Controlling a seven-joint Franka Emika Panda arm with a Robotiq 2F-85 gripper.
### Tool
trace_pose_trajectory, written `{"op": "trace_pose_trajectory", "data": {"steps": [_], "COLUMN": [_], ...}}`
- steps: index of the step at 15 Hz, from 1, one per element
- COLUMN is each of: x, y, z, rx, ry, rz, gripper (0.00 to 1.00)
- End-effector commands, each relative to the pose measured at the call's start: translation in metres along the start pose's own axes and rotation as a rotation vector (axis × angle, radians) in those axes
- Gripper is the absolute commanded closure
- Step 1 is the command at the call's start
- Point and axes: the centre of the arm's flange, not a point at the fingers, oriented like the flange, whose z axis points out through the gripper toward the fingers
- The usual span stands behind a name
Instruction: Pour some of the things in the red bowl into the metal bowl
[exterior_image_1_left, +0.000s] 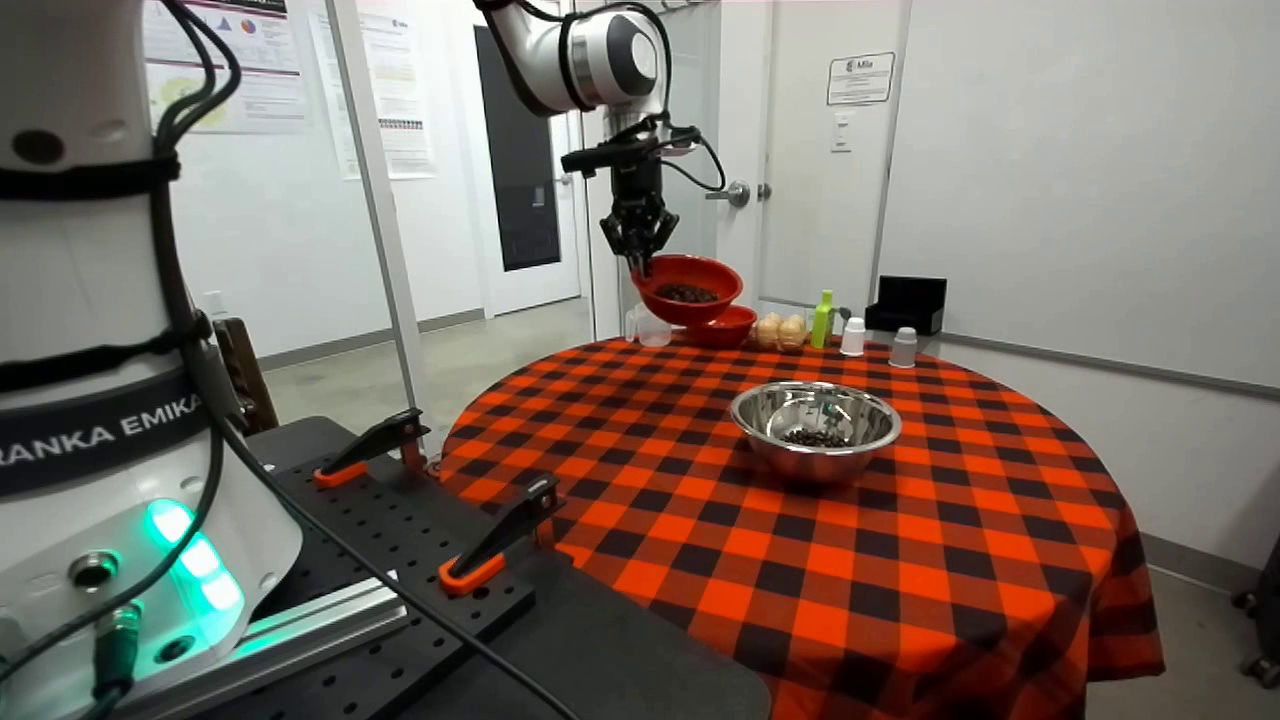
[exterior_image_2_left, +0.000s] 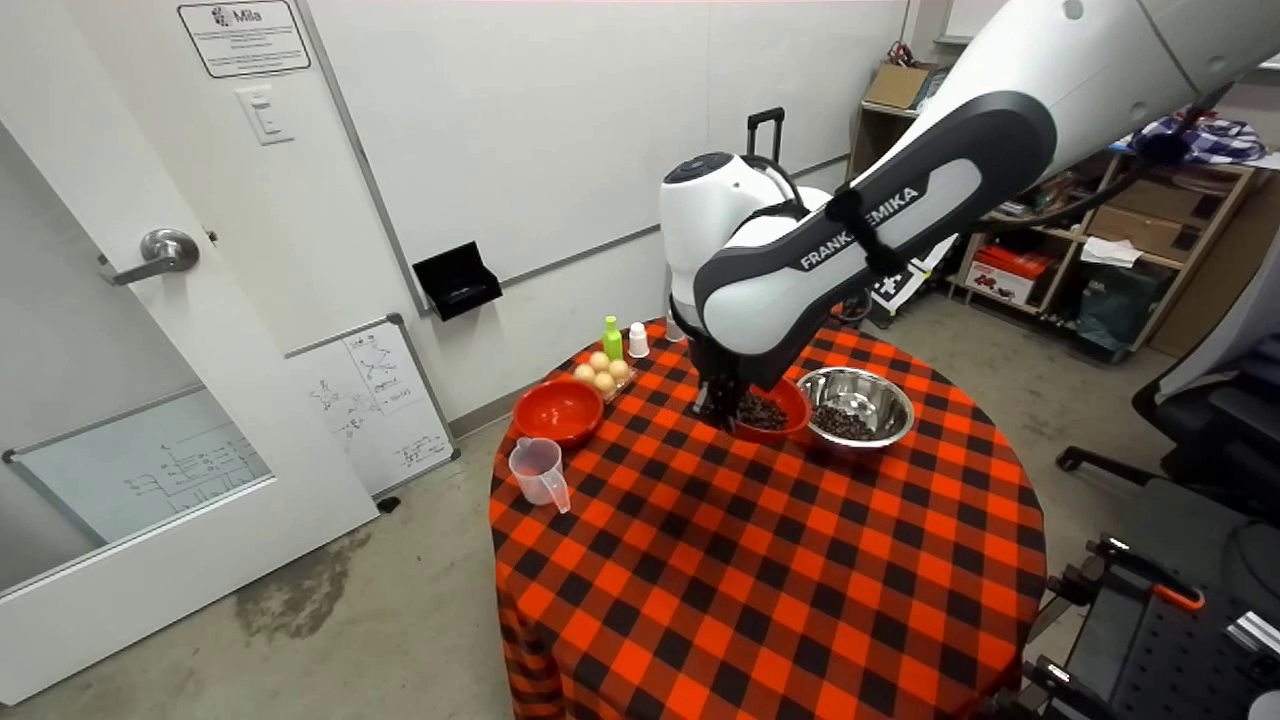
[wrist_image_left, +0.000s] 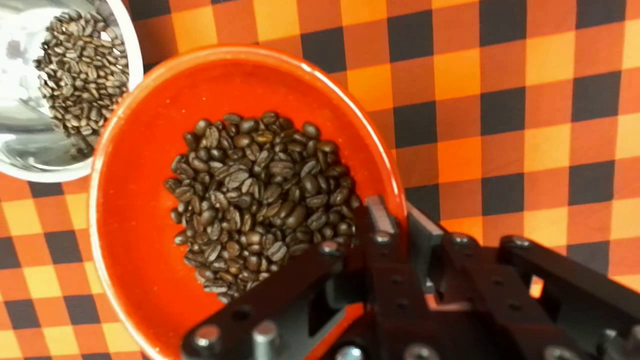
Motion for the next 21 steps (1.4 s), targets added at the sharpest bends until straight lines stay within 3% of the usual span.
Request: {"op": "trace_pose_trajectory", "data": {"steps": [1, 4, 5, 11, 15, 21], "x": [-0.046, -0.063, -0.043, -0.032, -0.021, -0.024], "y": [0.022, 0.032, 0.071, 0.162, 0.193, 0.205], "z": [-0.010, -0.008, -0.021, -0.044, -0.051, -0.044], "rx": [0.035, 0.048, 0.056, 0.107, 0.237, 0.423], "ry": [-0.019, -0.055, -0.063, -0.055, 0.014, 0.119], "rz": [-0.048, -0.091, -0.108, -0.148, -0.163, -0.163], "gripper": [0.98, 0.98, 0.98, 0.98, 0.98, 0.98]}}
